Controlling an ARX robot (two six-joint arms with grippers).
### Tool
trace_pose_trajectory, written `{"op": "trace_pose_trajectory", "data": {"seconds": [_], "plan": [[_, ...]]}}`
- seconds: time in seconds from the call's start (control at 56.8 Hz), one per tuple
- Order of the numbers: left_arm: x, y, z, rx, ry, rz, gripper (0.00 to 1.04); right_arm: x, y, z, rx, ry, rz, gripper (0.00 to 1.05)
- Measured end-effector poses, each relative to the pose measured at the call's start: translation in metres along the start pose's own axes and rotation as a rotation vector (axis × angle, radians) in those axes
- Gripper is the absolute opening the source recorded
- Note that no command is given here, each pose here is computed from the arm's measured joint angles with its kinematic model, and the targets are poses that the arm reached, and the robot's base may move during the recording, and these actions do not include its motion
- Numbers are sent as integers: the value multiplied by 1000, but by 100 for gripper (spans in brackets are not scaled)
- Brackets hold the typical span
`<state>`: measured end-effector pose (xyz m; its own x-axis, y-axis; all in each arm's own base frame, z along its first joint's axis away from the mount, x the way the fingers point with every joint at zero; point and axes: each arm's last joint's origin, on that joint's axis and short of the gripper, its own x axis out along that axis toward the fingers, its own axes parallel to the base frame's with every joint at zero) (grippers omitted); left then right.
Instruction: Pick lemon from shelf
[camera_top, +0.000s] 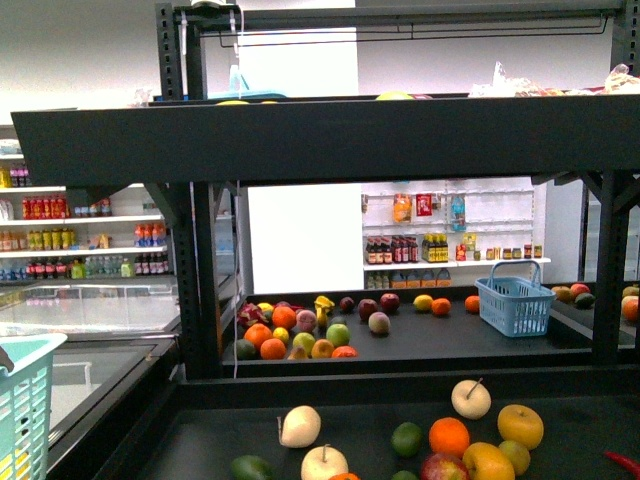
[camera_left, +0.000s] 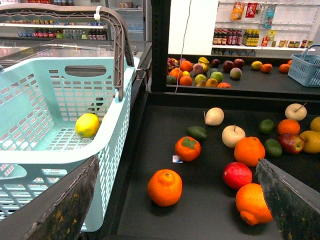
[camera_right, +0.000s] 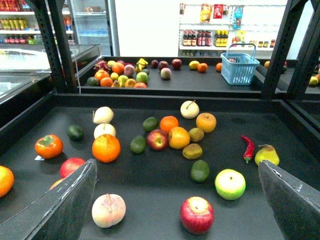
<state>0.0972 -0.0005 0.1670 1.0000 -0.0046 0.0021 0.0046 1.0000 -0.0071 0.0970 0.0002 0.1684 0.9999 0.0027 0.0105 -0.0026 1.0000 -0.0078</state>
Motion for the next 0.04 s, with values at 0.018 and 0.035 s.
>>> {"op": "trace_pose_trajectory", "data": {"seconds": [0.018,0.035], "plan": [[0,0,0,0,0,0,97,0,0,0,0,0,0,97],[0,0,0,0,0,0,97,0,0,0,0,0,0,97]]}}
